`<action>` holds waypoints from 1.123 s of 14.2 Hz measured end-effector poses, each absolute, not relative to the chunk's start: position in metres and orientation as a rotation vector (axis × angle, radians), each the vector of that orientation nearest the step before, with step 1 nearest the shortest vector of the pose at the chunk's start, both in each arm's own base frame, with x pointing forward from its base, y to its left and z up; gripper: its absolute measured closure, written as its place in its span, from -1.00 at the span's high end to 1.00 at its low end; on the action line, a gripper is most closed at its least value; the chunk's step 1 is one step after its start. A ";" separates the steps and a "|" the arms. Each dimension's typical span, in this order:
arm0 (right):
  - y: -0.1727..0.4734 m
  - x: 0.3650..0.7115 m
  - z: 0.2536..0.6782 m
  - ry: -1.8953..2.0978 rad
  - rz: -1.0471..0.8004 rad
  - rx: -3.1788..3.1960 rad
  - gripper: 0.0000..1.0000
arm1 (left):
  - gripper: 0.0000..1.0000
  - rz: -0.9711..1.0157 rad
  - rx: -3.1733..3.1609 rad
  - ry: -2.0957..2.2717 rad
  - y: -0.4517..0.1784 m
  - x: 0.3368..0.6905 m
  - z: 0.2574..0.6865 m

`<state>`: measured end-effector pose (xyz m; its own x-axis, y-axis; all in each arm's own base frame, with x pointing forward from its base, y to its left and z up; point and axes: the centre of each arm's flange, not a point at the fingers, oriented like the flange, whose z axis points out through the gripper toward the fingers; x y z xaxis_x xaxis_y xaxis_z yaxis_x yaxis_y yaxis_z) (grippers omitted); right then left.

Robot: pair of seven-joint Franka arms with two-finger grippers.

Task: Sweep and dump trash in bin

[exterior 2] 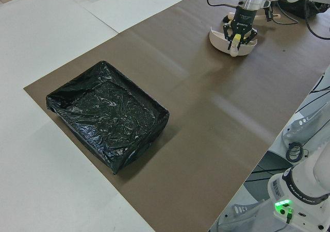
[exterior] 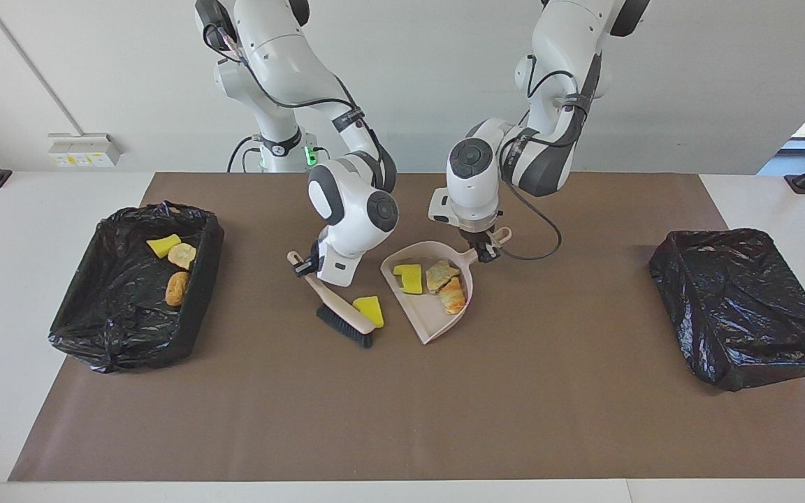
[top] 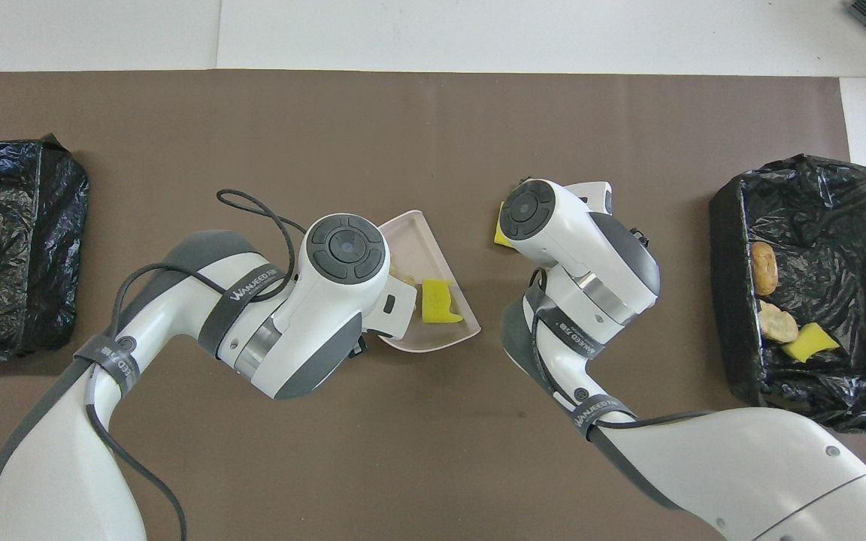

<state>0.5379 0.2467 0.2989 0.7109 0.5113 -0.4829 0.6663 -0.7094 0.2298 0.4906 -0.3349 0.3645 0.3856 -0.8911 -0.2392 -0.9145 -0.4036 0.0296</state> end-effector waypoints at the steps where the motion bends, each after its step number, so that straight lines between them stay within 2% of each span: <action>1: 0.257 0.530 0.303 0.914 -0.572 2.577 -0.46 | -0.35 0.342 -2.522 1.651 -0.334 0.489 0.362; 7: 0.288 0.497 0.331 0.807 -0.747 2.909 -0.46 | -0.35 0.356 -2.512 1.657 -0.332 0.486 0.359; 12: 0.277 0.496 0.350 0.766 -0.722 2.959 -0.46 | -0.35 0.362 -2.440 1.778 -0.323 0.493 0.359; 16: 0.260 0.493 0.337 0.733 -0.704 2.976 -0.46 | -0.35 0.327 -2.391 1.864 -0.314 0.503 0.359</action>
<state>0.4927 0.2601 0.3366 0.7909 0.4420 -0.4232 0.4406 -0.8913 -0.1075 0.5031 -0.3138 0.3594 0.2309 -0.9468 -0.2242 -0.9665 -0.2497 0.0590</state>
